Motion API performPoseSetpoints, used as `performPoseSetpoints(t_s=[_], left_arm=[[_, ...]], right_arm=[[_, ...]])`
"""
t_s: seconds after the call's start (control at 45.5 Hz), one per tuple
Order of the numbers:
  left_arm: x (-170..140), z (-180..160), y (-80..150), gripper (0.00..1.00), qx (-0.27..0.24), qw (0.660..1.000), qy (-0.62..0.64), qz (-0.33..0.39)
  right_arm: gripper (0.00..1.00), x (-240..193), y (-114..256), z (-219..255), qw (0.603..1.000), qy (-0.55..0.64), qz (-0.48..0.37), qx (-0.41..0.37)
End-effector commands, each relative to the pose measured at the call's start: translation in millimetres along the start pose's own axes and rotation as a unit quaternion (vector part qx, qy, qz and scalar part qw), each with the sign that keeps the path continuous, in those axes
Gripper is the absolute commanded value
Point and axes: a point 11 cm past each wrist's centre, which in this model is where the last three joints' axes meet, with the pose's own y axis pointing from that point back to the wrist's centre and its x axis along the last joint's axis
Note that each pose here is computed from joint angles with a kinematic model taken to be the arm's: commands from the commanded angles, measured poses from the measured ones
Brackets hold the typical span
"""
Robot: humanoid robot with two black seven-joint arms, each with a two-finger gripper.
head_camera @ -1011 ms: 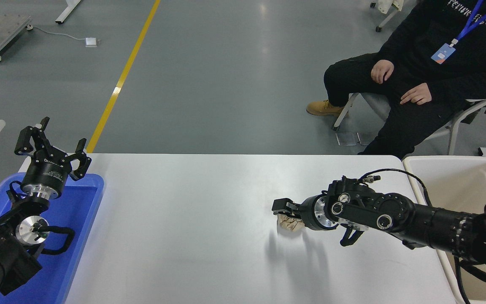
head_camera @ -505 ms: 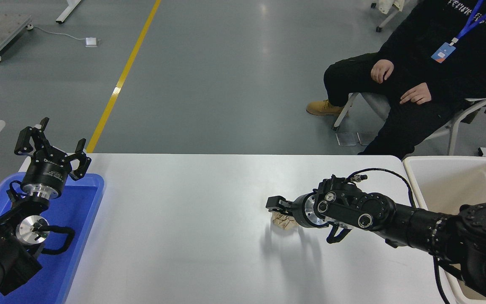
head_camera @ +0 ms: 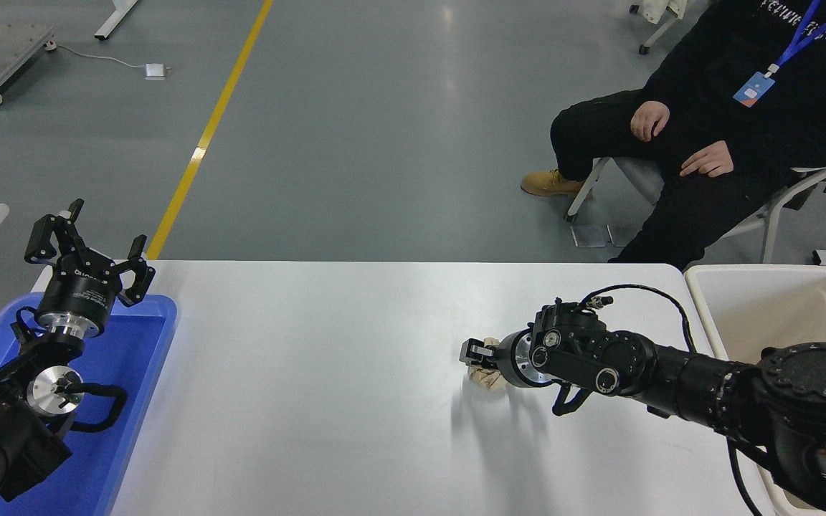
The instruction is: Clean the table surface
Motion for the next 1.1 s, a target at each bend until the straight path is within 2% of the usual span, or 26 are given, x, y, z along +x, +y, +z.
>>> performPoseSetpoints(t_s=[0.0,0.308,0.527,0.791,1.077], left_arm=[[0,0,0,1.0,0.0,1.0,0.0,0.0],[0,0,0,1.0,0.0,1.0,0.0,0.0],[0,0,0,1.0,0.0,1.0,0.0,0.001],[0,0,0,1.0,0.0,1.0,0.0,0.0],[0,0,1,1.0,0.001,1.0,0.0,0.001]], right_arm=[[0.0,-2,1,2,1.0,0.006,-0.022,-0.017],[0.0,1,5,-1,0.999,0.006,-0.023,-0.034],[0.0,29,25,17,0.999,0.007,-0.024,-0.037],[0.0,82,89,57,0.999,0.001,-0.027,-0.029],[0.0,113,186,90,1.0,0.009,-0.019,-0.003]])
